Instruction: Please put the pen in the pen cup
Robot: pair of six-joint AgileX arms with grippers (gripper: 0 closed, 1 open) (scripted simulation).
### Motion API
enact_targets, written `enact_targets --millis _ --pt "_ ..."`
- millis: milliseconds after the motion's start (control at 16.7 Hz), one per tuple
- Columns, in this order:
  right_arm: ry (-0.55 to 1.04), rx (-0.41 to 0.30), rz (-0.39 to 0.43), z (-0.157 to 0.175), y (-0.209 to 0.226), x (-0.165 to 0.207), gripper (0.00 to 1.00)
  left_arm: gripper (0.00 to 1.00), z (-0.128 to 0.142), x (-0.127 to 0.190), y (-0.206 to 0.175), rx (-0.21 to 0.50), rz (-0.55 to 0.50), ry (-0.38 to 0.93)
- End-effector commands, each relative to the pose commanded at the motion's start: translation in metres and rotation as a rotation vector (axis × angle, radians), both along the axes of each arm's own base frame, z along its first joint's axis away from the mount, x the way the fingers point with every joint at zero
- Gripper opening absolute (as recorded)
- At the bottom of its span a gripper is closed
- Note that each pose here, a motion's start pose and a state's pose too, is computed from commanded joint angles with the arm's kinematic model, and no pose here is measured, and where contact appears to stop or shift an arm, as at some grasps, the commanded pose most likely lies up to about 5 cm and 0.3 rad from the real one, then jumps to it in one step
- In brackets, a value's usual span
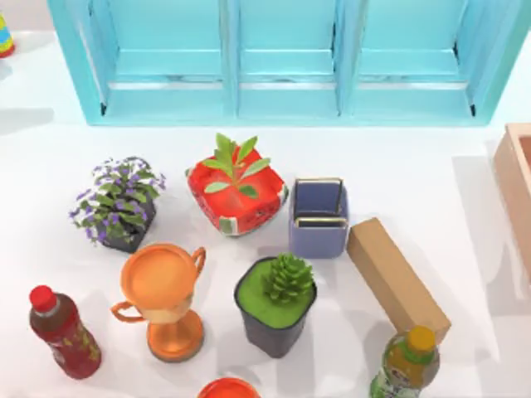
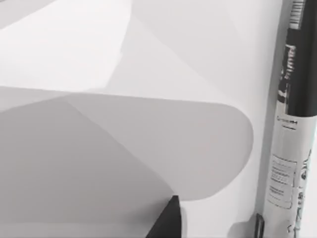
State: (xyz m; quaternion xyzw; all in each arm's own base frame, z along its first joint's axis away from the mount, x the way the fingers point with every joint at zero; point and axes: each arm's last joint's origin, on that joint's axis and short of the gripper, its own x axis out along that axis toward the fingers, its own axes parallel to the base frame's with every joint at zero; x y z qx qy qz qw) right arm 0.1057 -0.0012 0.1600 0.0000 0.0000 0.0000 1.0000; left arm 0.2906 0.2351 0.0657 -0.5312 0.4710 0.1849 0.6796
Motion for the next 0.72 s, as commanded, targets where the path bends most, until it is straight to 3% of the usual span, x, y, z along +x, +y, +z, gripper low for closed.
enact_targets --millis 240,720 --pt "0.0 0.0 0.0 0.0 0.0 0.0 1.0 0.02 0.0 0.0 0.0 0.0 0.0 0.0" --pt "0.0 0.0 0.0 0.0 0.0 0.0 1.0 0.0 0.0 0.0 0.0 0.0 0.0 0.0"
